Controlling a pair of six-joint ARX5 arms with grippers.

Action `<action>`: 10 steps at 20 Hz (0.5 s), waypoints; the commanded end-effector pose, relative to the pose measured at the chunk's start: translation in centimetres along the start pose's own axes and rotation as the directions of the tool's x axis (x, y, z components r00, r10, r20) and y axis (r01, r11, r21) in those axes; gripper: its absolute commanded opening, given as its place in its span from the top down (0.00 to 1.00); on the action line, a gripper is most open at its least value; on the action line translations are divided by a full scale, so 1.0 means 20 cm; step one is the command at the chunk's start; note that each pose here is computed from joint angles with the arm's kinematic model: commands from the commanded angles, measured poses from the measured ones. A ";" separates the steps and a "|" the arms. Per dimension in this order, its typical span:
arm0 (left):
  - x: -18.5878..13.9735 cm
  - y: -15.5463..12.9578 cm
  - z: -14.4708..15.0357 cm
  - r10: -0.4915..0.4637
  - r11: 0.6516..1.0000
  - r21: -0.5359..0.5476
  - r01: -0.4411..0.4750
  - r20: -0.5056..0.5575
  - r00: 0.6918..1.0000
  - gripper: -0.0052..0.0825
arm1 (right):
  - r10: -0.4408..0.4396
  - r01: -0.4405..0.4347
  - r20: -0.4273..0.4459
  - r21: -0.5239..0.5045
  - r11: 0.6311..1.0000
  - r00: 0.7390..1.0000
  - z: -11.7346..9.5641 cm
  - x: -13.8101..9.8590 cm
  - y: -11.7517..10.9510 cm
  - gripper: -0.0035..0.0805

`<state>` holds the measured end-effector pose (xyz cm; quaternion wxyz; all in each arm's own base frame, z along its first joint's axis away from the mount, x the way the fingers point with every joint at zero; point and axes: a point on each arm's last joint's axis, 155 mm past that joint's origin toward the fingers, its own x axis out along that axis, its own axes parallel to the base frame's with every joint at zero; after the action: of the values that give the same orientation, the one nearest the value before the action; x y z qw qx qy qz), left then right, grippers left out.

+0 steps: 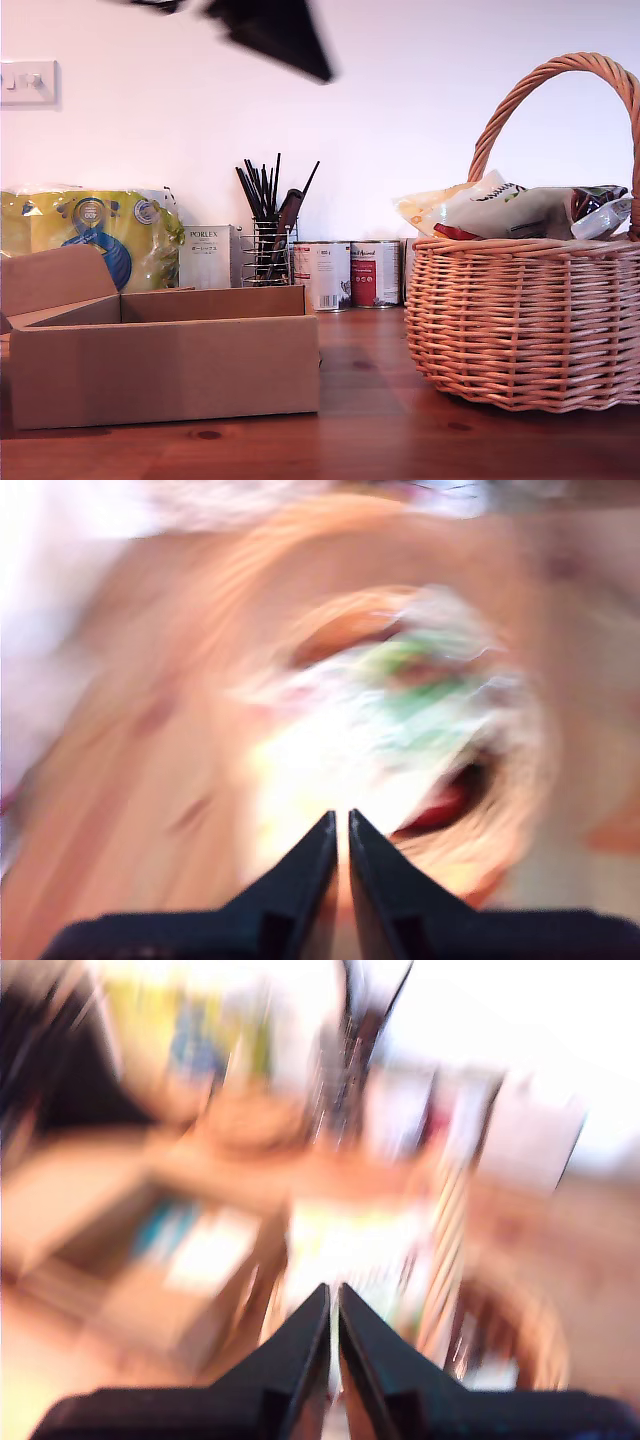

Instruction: Move the bags of Easter eggs from the cardboard box on the left into the woven basket on the right side.

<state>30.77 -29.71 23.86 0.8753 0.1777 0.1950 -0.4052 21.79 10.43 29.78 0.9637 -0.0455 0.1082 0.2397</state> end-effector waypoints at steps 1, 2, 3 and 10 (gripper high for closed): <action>-0.06 0.08 -0.06 0.076 0.993 -0.088 -0.073 0.030 0.997 0.97 | -0.010 0.010 0.011 0.031 0.999 1.000 -0.03 0.04 -0.01 0.97; -0.11 0.13 -0.10 0.126 0.985 -0.121 -0.119 0.047 0.991 0.97 | -0.024 0.023 0.031 0.043 0.999 0.999 -0.02 0.05 -0.03 0.97; -0.16 0.18 -0.13 0.173 0.972 -0.170 -0.160 0.064 0.983 0.97 | -0.047 0.045 0.047 0.042 0.998 0.998 -0.02 0.07 -0.05 0.97; -0.54 0.38 -0.38 0.384 0.885 -0.323 -0.336 0.094 0.919 0.97 | -0.104 0.102 0.040 0.048 0.994 0.994 -0.05 0.08 -0.11 0.97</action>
<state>29.10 -15.04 24.10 0.9636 0.0474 0.1478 -0.2174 23.92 9.19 28.94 0.9771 -0.0244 0.0883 0.1922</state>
